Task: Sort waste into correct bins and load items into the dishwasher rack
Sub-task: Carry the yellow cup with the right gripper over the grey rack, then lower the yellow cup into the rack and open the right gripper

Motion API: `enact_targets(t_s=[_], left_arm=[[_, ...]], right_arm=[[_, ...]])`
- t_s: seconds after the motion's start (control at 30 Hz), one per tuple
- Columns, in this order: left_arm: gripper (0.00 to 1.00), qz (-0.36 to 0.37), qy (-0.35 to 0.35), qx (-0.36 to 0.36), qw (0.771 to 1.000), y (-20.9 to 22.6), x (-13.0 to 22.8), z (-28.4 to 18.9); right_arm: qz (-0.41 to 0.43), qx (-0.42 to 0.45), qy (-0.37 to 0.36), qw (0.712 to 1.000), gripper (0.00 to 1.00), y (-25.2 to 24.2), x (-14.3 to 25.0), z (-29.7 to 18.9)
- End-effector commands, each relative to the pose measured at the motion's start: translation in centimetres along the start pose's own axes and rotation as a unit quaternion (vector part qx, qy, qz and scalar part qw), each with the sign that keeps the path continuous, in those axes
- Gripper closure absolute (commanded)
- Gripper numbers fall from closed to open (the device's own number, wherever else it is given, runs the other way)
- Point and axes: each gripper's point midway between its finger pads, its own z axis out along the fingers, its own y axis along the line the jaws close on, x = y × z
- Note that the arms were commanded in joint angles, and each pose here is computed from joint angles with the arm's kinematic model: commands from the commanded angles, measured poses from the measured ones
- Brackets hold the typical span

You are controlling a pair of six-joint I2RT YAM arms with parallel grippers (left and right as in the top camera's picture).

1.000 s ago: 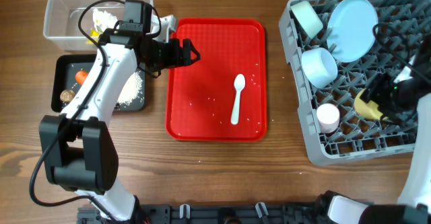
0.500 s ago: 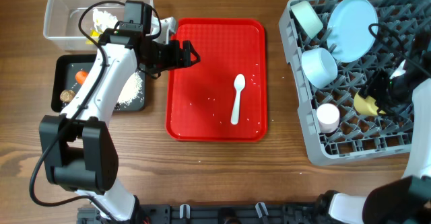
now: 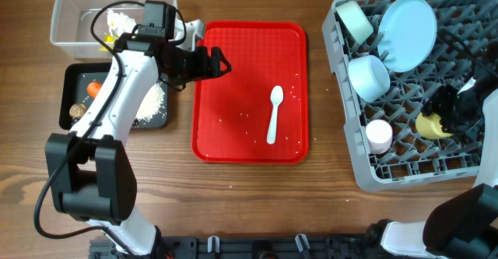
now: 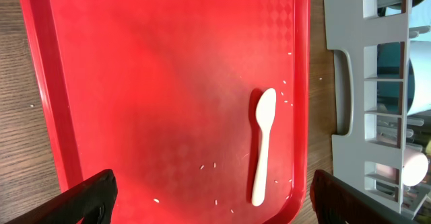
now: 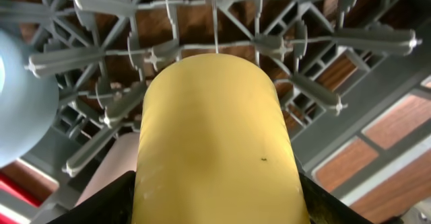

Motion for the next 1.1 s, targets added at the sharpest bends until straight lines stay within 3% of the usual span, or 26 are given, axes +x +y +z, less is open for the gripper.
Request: enact_targets(t_s=[0.0, 0.3, 0.37, 0.4, 0.5, 0.83, 0.97, 1.07], left_arm=[[0.07, 0.008, -0.011, -0.001, 1.0, -0.4, -0.5, -0.7], [0.07, 0.008, -0.011, -0.001, 1.0, -0.4, -0.5, -0.7], [0.07, 0.008, -0.011, -0.001, 1.0, -0.4, -0.5, -0.7], [0.07, 0.008, -0.011, -0.001, 1.0, -0.4, -0.5, -0.7], [0.07, 0.008, -0.011, -0.001, 1.0, -0.4, -0.5, -0.7], [0.08, 0.008, -0.011, -0.001, 1.0, -0.4, -0.5, -0.7], [0.0, 0.0, -0.016, -0.003, 1.0, 0.1, -0.6, -1.5], [0.0, -0.01, -0.028, -0.007, 1.0, 0.4, -0.6, -3.4]], right_arm=[[0.007, 0.018, 0.029, 0.999, 0.36, -0.5, 0.5, 1.9], [0.006, 0.02, 0.05, 0.999, 0.35, -0.5, 0.9, 2.8], [0.005, 0.02, 0.05, 0.999, 0.27, -0.5, 0.9, 2.8], [0.005, 0.021, 0.051, 0.998, 0.14, -0.5, 1.0, 2.8], [0.006, 0.021, 0.052, 0.998, 0.0, -0.5, 1.0, 2.8], [0.003, -0.012, 0.061, 0.998, 0.0, 0.6, 1.5, 2.4], [-0.021, -0.057, 0.047, 0.997, 0.0, 1.9, 1.5, 0.8], [-0.035, -0.087, 0.023, 0.995, 0.0, 2.7, 1.5, -1.2]])
